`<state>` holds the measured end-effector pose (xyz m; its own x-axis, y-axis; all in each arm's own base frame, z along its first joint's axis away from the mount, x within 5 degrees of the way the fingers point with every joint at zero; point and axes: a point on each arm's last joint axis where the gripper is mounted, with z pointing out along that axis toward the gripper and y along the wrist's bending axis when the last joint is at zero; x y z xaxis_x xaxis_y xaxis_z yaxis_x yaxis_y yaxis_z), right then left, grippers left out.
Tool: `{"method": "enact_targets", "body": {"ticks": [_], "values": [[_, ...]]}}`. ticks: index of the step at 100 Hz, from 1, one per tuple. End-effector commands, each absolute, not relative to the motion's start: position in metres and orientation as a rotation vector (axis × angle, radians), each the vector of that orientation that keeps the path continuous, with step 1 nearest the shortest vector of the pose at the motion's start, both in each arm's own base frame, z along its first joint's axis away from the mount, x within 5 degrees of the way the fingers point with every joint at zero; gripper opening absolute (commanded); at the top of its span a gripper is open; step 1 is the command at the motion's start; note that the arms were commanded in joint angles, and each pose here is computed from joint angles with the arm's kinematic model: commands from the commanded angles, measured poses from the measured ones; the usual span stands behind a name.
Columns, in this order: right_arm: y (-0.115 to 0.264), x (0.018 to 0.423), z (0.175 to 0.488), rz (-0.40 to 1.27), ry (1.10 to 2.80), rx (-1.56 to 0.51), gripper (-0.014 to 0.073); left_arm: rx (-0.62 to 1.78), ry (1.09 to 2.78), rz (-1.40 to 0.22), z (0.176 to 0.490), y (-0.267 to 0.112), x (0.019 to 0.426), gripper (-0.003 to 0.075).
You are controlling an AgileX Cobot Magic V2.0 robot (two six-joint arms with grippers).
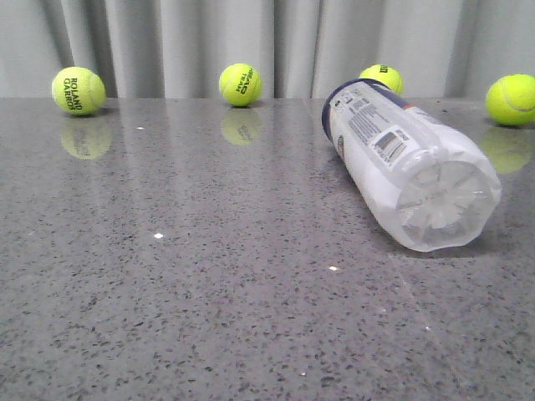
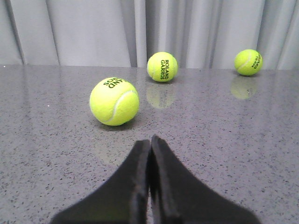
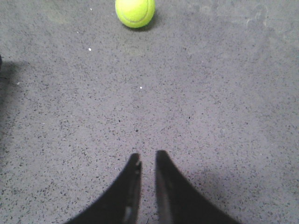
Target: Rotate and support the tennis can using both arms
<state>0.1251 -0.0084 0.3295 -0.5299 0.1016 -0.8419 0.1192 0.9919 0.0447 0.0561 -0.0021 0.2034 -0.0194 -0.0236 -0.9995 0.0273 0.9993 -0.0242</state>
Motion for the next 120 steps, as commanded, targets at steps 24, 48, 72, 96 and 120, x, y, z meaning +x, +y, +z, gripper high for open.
{"method": "enact_targets", "body": {"ticks": [24, 48, 72, 96, 120], "values": [[-0.010, 0.148, 0.352, -0.037, 2.132, 0.143, 0.0665, -0.017, 1.526, -0.047, 0.197, -0.001, 0.055, -0.0020], [0.002, 0.160, 0.370, 0.068, 2.226, 0.130, 0.0654, -0.017, 1.526, -0.047, 0.197, -0.001, 0.055, -0.0020], [0.040, 0.188, 0.389, 0.253, 2.265, -0.037, 0.0654, -0.017, 1.526, -0.047, 0.197, -0.001, 0.055, -0.0020], [0.084, 0.231, 0.388, 0.367, 2.416, -0.146, 0.0654, -0.017, 1.526, -0.047, 0.197, -0.001, 0.055, -0.0020], [0.119, 0.273, 0.378, 0.417, 2.592, -0.129, 0.0654, -0.017, 1.526, -0.047, 0.197, -0.001, 0.055, -0.0020]]}}
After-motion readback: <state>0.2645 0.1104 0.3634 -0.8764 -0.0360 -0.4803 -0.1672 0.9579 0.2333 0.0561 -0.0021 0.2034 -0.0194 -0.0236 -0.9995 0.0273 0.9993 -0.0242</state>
